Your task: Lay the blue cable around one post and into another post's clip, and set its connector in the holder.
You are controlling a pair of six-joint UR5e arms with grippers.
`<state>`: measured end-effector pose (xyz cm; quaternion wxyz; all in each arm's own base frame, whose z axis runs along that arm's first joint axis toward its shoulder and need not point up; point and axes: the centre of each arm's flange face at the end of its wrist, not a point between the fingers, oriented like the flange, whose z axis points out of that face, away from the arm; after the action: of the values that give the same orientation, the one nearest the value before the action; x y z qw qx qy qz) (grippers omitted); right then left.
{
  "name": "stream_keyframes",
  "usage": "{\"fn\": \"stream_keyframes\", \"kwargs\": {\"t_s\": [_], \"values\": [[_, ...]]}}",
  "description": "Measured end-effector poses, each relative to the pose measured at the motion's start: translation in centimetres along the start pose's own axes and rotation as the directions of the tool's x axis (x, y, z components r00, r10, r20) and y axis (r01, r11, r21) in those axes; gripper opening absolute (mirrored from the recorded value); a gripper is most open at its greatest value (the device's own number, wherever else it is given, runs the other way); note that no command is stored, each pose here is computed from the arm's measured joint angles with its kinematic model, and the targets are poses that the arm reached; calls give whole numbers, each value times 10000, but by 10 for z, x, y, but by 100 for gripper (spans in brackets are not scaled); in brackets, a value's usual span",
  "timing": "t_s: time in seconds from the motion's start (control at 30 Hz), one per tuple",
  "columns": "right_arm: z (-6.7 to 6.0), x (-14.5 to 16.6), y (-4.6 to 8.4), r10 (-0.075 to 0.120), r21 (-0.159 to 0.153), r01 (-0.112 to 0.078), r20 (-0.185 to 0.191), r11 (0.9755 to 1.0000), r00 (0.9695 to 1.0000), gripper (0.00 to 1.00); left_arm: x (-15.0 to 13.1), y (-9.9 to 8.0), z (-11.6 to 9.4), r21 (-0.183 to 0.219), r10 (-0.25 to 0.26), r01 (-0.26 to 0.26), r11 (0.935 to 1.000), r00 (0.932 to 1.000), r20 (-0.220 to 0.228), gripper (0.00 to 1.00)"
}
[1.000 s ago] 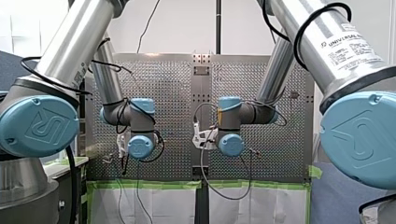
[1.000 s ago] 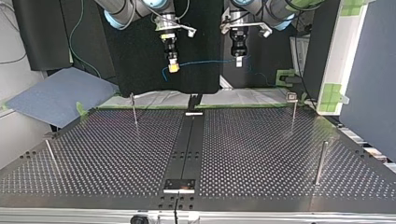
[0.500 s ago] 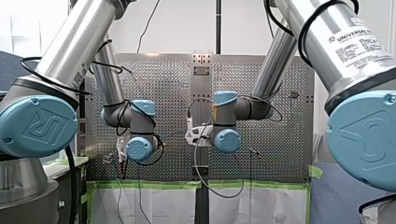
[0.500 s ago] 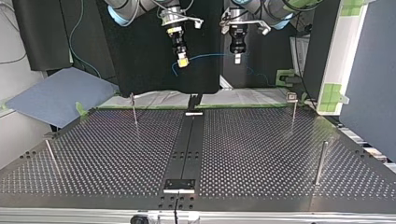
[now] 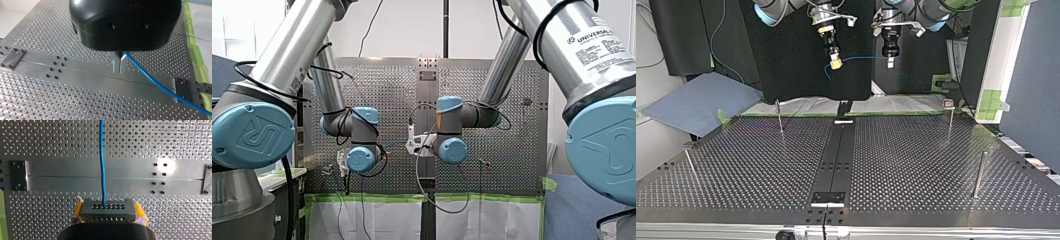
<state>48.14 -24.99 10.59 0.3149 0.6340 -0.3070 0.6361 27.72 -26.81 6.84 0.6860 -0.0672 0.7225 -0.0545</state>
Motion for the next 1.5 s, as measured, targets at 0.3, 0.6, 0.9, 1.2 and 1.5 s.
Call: {"fn": "stream_keyframes", "kwargs": {"t_s": [0.3,0.6,0.9,1.2,1.5], "values": [[4,-1,7,315,-446,-315,-21,9985,9995,0,-20,3,23,-409,-61,78,9991,9991,413,0],[7,37,16,1217,-951,-1274,-631,9873,9906,0,-48,15,29,-1301,345,-271,9911,9979,552,0],[12,80,17,1574,-676,-1671,-1304,9836,9789,0,-74,19,30,-1374,246,-163,9904,9980,589,0],[29,149,17,1609,-339,-1716,-2085,9846,9647,0,-107,21,34,-1486,474,-366,9882,9964,699,0],[38,213,18,1691,-69,-1778,-2745,9840,9466,0,-151,19,52,-1804,268,-32,9836,9914,1284,0]]}}
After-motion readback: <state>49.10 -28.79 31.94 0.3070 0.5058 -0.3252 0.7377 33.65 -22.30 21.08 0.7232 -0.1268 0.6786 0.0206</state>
